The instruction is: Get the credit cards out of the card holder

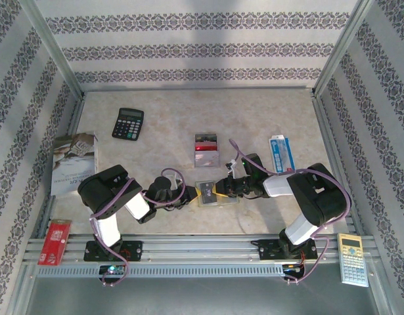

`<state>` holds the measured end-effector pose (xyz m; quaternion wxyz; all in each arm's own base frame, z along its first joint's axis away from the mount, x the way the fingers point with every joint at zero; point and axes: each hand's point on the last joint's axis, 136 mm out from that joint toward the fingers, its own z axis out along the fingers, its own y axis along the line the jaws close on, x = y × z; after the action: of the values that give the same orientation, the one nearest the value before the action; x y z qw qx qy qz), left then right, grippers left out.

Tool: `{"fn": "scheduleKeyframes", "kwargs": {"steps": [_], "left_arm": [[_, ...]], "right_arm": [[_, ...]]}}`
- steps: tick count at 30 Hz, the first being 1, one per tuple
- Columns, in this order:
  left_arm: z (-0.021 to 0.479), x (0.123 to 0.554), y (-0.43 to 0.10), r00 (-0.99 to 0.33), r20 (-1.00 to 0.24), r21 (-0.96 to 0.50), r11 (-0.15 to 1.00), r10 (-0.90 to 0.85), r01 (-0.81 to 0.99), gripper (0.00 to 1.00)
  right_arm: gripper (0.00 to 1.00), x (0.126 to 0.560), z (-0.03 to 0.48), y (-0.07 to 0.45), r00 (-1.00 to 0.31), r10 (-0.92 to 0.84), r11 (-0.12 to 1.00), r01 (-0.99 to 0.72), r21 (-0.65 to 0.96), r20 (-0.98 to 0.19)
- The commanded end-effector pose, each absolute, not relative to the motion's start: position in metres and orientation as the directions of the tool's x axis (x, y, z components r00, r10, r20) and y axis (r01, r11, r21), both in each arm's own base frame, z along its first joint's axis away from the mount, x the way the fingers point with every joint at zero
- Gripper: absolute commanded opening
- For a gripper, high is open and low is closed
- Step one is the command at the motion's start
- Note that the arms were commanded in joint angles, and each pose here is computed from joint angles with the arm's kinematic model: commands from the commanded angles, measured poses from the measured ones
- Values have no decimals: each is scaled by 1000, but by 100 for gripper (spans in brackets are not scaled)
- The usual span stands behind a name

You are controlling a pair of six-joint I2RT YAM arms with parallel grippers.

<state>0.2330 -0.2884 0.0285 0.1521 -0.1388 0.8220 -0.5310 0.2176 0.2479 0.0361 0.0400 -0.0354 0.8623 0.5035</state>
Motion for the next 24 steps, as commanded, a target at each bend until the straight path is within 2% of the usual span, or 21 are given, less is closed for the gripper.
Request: {"fn": "scheduleKeyframes", "kwargs": {"steps": [1, 14, 24], "left_arm": [[4, 228, -281, -920, -82, -881, 460, -384, -114, 0], [4, 228, -281, -921, -83, -881, 461, -380, -110, 0], [1, 229, -278, -917, -81, -874, 470, -390, -122, 0]], "right_arm": [[21, 211, 50, 255, -991, -62, 423, -137, 896, -123], [21, 211, 42, 270, -990, -89, 406, -132, 904, -105], [16, 210, 45, 256, -993, -60, 396, -119, 911, -104]]}}
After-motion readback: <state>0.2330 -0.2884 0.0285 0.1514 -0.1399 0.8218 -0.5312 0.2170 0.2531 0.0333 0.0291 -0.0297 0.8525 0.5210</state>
